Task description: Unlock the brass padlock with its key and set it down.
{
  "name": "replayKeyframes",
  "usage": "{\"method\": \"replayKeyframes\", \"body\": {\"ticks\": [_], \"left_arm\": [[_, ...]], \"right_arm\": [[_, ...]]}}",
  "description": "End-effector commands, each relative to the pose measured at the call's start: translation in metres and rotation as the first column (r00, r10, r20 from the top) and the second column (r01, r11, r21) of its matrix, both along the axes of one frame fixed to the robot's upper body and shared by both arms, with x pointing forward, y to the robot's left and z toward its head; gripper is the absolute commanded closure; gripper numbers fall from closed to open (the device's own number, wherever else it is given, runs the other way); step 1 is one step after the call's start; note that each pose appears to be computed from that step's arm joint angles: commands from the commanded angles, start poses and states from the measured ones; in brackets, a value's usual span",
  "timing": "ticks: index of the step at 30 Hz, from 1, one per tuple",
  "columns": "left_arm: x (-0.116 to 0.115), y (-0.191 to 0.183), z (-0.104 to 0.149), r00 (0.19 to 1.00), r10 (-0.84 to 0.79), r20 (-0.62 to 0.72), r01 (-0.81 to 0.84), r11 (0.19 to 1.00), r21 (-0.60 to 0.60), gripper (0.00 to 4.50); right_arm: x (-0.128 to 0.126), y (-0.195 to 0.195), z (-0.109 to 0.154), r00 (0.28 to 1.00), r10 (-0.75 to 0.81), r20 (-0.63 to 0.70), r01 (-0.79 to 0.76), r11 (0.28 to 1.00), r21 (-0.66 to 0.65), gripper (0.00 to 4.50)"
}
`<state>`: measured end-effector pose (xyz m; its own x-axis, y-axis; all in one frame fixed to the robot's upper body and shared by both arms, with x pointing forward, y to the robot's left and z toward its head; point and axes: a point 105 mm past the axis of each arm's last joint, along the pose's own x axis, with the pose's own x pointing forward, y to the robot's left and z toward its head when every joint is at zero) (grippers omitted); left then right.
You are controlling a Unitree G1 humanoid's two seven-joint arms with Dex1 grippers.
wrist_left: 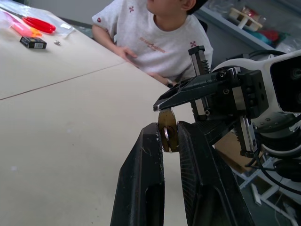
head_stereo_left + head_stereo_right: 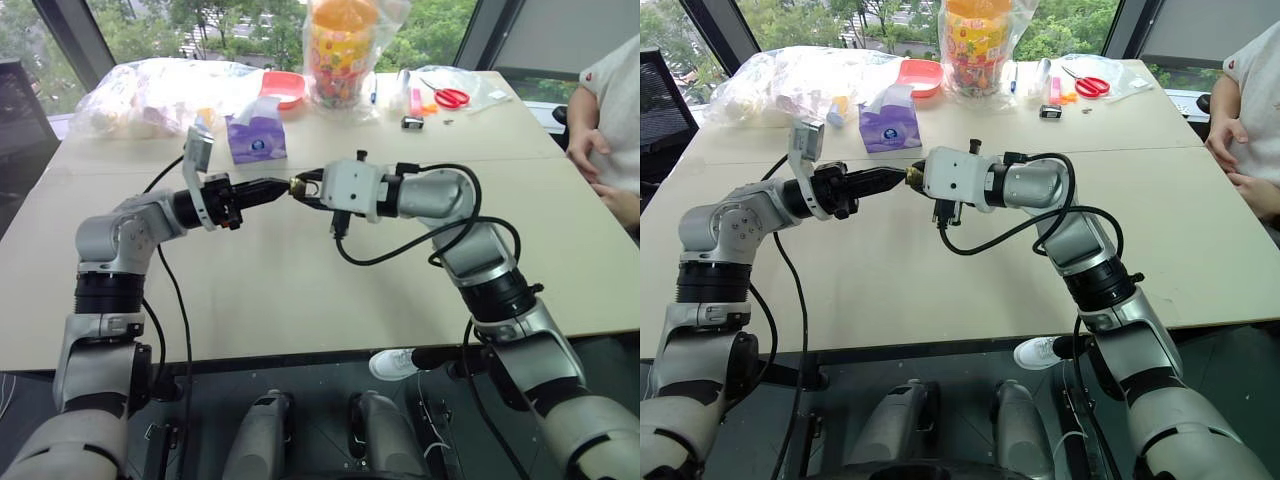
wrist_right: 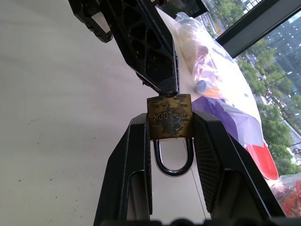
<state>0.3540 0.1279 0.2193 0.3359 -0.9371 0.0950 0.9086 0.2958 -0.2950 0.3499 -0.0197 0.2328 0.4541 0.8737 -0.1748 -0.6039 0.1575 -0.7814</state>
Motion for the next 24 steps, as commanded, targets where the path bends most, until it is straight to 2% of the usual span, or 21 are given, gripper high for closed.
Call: {"method": "replayKeyframes", "body": {"ticks": [1,8,15,16,18,20,24], "left_arm": [[-0.002,-0.001,0.008,0.999,-0.002,0.053,0.0,0.999,0.035,4.49],[-0.003,0.005,-0.006,0.983,-0.015,0.182,-0.032,0.967,0.252,4.49],[-0.006,0.012,0.004,0.992,-0.017,0.124,-0.007,0.982,0.19,4.49],[-0.007,0.011,0.005,0.993,-0.02,0.114,-0.001,0.984,0.181,3.93],[-0.008,0.009,0.005,0.994,-0.026,0.103,0.009,0.986,0.165,3.22],[-0.007,0.007,0.006,0.993,-0.016,0.118,-0.003,0.986,0.164,2.33],[-0.004,0.004,0.005,0.984,-0.003,0.177,-0.035,0.978,0.206,0.6]], "right_arm": [[-0.009,0.005,0.016,0.998,0.031,0.058,-0.033,0.999,0.026,3.82],[-0.007,0.003,0.013,0.999,0.025,0.032,-0.025,1.0,0.019,3.82],[-0.007,0.003,0.012,0.999,0.025,0.031,-0.026,0.999,0.019,3.82],[-0.007,0.004,0.012,0.999,0.027,0.031,-0.027,0.999,0.019,3.82],[-0.007,0.004,0.013,0.999,0.028,0.032,-0.028,0.999,0.02,3.82],[-0.007,0.004,0.013,0.999,0.029,0.032,-0.029,0.999,0.021,3.82],[-0.007,0.004,0.012,0.999,0.029,0.027,-0.03,0.999,0.02,3.82]]}}
